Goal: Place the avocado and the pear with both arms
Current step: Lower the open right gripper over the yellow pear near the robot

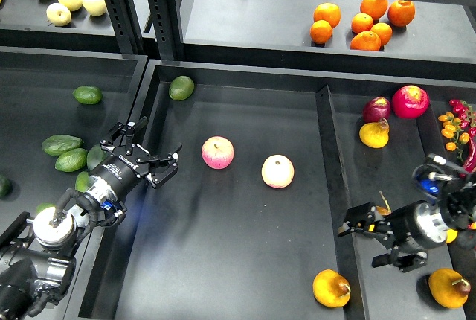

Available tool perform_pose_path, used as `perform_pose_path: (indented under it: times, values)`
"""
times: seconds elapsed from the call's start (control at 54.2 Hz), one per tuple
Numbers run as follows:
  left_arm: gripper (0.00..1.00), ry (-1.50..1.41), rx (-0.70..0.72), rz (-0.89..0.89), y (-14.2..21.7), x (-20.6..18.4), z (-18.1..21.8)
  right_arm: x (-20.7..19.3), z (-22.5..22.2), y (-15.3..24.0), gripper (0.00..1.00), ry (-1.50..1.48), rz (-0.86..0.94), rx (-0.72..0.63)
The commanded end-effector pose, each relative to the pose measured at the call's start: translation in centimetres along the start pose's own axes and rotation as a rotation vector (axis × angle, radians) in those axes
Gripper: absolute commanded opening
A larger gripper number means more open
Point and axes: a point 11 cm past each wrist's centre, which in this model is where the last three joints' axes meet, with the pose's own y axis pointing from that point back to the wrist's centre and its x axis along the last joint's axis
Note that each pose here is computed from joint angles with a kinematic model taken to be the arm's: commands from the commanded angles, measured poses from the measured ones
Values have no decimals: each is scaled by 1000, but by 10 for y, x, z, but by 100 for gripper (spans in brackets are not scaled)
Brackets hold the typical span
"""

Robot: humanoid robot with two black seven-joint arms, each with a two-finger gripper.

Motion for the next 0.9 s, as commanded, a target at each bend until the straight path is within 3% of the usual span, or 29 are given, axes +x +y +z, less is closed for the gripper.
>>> perform_pose_path:
  times: [0.0, 0.258, 0.886]
  values:
    - [99, 0, 0, 1, 0, 0, 0, -5, 4, -10, 100, 34, -19, -53]
    - [99, 5, 0, 6, 2, 3, -2, -6, 15, -24, 100, 81, -19, -133]
    - [99, 11, 9, 19, 7, 9, -8, -12, 9, -48, 99, 109, -40, -160]
